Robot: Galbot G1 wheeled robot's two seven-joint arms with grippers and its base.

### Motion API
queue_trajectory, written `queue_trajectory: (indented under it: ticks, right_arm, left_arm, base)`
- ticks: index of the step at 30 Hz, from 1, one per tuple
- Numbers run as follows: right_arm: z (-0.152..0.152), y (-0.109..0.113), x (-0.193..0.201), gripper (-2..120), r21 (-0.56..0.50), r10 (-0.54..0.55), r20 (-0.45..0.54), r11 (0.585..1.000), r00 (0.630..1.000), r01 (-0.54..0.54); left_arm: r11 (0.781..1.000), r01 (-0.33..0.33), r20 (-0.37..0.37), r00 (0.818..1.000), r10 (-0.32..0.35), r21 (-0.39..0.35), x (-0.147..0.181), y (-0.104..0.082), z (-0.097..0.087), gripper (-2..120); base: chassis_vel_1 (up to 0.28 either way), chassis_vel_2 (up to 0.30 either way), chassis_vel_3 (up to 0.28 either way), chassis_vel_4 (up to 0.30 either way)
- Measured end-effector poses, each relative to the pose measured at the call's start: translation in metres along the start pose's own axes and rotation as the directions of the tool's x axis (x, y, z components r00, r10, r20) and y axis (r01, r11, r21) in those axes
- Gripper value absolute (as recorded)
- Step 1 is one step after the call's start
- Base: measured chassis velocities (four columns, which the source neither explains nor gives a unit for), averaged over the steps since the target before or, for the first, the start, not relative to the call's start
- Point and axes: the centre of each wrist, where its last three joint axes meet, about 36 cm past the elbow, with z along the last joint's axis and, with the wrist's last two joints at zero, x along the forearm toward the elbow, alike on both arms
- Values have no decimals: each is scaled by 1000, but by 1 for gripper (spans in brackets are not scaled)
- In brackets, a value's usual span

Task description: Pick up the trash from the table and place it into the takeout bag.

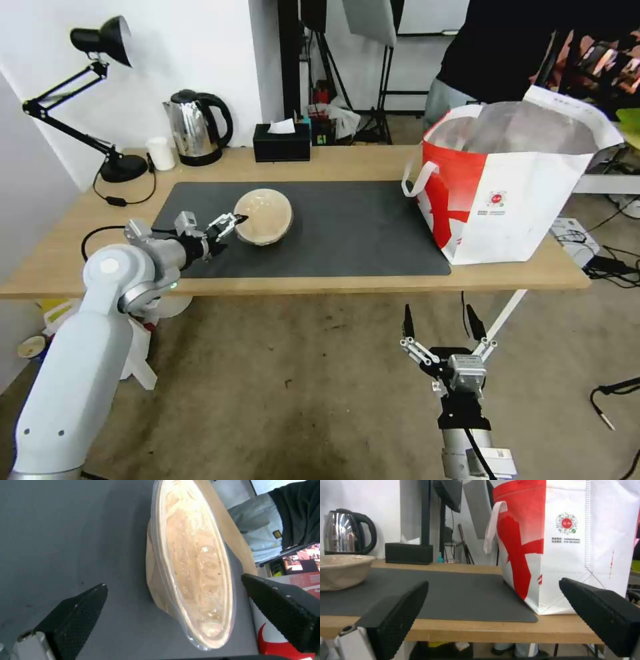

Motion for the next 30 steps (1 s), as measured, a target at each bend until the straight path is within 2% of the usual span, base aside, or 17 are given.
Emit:
queue_trajectory:
  ticks: [12,15,21,30]
  right_arm:
    - [0,0,0,100,0,0,0,1000,1000,0]
    - [0,0,0,100,0,0,0,1000,1000,0]
    - [0,0,0,100,0,0,0,1000,1000,0]
    - [0,0,0,100,0,0,0,1000,1000,0]
  left_arm:
    - [1000,3,-16,1000,-3,4,-10,-5,6,100]
    - [1000,4,-16,1000,-4,-5,-6,-12,9,100]
    - [1000,3,-17,1000,-4,-12,-7,-22,3,100]
    - [1000,24,-32,999,-23,11,-25,-16,-1,100]
  base:
    - [0,0,0,0]
    - [0,0,0,0]
    - [0,0,0,0]
    - [0,0,0,0]
